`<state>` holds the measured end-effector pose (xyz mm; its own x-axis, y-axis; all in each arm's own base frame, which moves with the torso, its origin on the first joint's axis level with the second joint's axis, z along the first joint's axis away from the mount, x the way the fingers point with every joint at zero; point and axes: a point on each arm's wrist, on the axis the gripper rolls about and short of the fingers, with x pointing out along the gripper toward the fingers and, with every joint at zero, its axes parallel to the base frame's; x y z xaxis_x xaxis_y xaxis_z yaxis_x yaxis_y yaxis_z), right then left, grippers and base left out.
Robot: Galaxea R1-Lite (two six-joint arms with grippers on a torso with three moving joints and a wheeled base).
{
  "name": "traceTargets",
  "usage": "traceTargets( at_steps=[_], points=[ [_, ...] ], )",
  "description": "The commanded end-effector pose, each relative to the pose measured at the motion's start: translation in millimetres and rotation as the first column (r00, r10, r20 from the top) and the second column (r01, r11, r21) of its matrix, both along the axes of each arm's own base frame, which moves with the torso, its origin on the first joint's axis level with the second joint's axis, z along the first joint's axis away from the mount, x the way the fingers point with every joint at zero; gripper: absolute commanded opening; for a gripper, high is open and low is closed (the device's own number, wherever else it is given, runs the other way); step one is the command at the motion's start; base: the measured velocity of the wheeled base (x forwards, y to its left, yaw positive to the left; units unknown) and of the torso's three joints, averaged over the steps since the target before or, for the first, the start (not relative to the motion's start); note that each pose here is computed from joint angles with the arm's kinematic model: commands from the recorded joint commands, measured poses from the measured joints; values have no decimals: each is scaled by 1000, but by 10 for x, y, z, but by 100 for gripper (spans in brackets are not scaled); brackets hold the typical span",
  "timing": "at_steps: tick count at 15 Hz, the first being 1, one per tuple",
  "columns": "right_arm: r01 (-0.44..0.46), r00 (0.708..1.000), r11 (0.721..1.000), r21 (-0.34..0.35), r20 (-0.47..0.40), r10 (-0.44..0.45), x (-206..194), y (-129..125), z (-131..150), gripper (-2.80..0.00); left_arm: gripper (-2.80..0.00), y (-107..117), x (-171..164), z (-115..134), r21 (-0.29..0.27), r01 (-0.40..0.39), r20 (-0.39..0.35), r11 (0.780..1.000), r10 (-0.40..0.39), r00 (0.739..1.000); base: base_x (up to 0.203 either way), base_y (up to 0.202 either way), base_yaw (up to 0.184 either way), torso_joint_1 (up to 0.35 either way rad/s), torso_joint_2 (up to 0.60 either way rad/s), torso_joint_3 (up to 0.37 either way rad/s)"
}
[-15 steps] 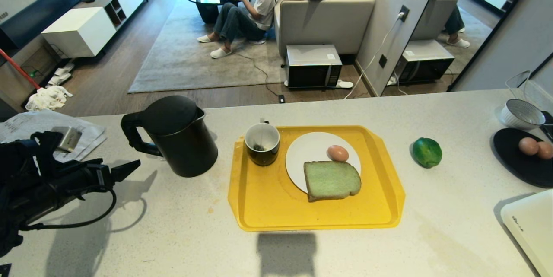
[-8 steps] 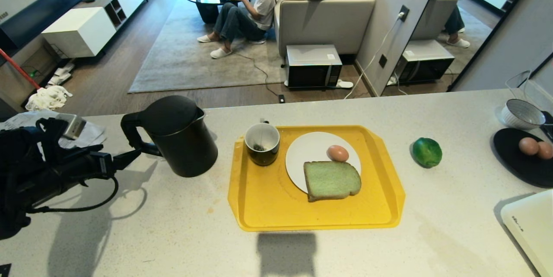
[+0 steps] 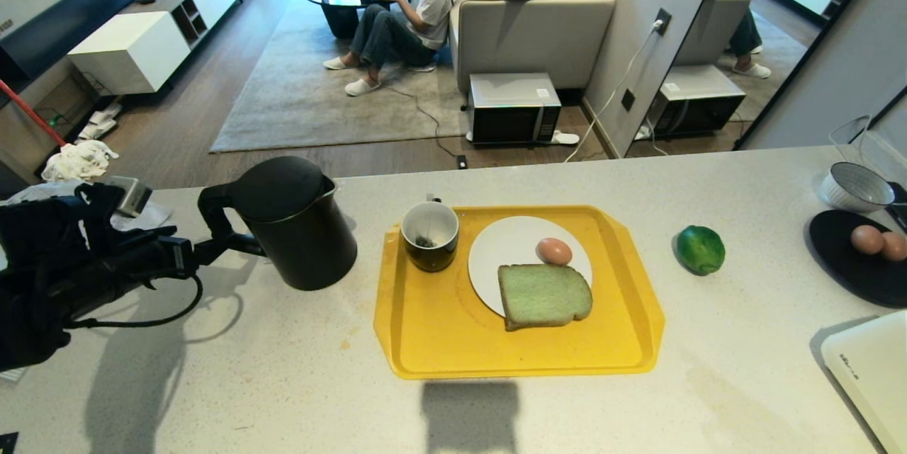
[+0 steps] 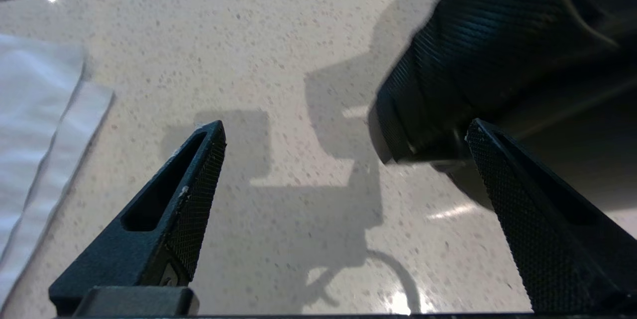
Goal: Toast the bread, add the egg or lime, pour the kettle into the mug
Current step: Pick up the kettle
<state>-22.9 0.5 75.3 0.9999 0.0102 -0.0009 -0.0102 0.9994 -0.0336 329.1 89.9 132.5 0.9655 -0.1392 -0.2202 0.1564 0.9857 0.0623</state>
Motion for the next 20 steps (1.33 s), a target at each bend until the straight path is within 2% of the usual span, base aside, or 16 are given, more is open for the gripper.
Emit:
traceTargets(
  at_steps=[1, 10, 20],
  points=[
    [-1, 1000, 1000, 0, -1, 1, 1, 0, -4, -280, 0, 21, 143, -34, 3, 8, 10, 1000, -8, 1000, 0, 0, 0, 0, 0, 0],
    [-1, 1000, 1000, 0, -1, 1, 1, 0, -4, -280, 0, -77, 468, -147, 2, 54, 24, 999, -54, 998, 0, 0, 0, 0, 0, 0],
    [-1, 1000, 1000, 0, -2, 1, 2, 0, -4, -280, 0, -79, 671, -57, 25, 66, 85, 997, -68, 994, 0, 0, 0, 0, 0, 0]
  ],
)
